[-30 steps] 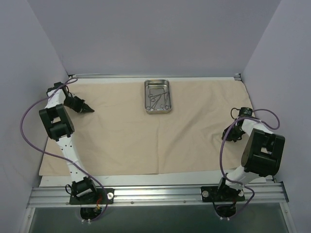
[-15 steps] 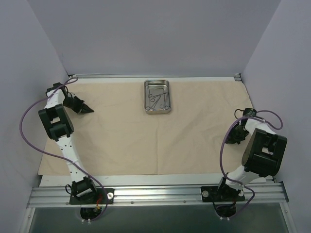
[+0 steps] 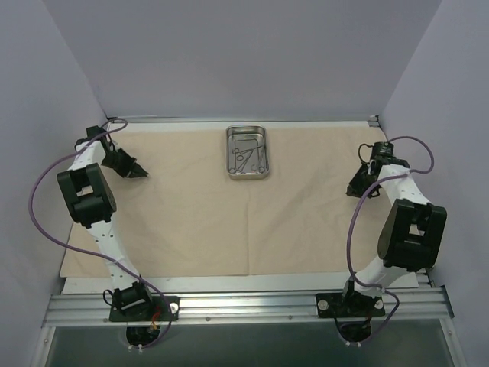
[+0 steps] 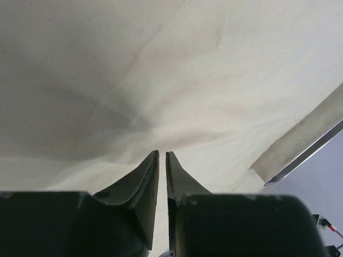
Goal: Open and lay out the surgical kit
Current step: Smooth out the surgical kit at the center of the board.
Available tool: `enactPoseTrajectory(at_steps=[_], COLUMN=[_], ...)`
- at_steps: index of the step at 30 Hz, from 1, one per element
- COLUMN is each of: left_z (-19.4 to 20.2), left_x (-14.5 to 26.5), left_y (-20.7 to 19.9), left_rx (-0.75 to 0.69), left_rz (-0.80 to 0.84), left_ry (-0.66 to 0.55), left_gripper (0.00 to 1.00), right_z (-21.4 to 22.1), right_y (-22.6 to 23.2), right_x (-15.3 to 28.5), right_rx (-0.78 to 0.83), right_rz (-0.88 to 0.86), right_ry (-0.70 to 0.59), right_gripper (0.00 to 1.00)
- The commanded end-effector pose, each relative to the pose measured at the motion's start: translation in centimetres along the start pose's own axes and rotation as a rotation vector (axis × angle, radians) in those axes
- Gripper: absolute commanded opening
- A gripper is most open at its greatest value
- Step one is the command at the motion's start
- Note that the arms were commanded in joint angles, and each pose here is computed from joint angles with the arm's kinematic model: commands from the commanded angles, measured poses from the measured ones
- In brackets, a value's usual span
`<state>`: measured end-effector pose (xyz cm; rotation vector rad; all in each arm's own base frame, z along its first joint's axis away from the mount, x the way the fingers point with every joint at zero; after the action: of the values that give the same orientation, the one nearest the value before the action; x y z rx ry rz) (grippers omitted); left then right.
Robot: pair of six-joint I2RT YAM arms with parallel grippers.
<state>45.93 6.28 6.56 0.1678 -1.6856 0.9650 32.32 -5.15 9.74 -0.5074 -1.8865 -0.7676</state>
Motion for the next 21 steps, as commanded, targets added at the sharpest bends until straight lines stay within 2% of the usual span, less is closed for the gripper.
enactPoseTrajectory(at_steps=[1, 6, 10, 13, 16, 17, 18, 21], left_z=[-2.4, -3.0, -3.6, -3.8, -2.4, -2.1, -1.3, 1.2], left_x=[1.0, -1.5, -0.6, 1.8, 3.5, 3.7, 4.2, 3.3], left_y=[-1.1, 0.6, 0.0, -2.9, -7.1, -8.4, -9.6, -13.9], left_rx=[-0.041, -0.032, -0.081, -0.164, -0.250, -0.275, -0.294, -0.348], left_rz=[0.001, -0.057, -0.081, -0.061, -0.009, 0.010, 0.035, 0.122], left_ry=[-0.096, -0.044, -0.058, -0.136, -0.178, -0.199, -0.207, -0.207], left_gripper=[0.19, 0.20, 0.17, 0.25, 0.36, 0.38, 0.40, 0.42], right_z=[1.0, 1.9, 2.3, 1.9, 1.4, 1.2, 1.0, 0.7], right_y=[2.0, 3.0, 2.7, 3.1, 4.2, 4.6, 5.4, 7.2], right_x=[-1.1, -3.1, -3.7, -3.0, -2.0, -1.7, -1.2, 0.0], right_rx=[0.034, 0.023, 0.024, 0.047, 0.091, 0.105, 0.129, 0.183], right_rz=[-0.018, -0.031, -0.019, -0.023, -0.038, -0.042, -0.048, -0.060], right_ry=[0.049, 0.086, 0.102, 0.078, 0.048, 0.038, 0.031, -0.001], right_gripper=[0.06, 0.08, 0.08, 0.11, 0.22, 0.31, 0.36, 0.50])
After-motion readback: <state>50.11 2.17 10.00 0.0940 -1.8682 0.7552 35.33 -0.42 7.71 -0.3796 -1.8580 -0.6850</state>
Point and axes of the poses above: each gripper's point midway between its finger pads, its own x axis back along the fingers, its own y axis along the line the jaws close on, z = x × y, the point moved 3 cm from there along x, back along the fingers, and after that the axes turned 6 degrees about -x, right-handed, at the moved point
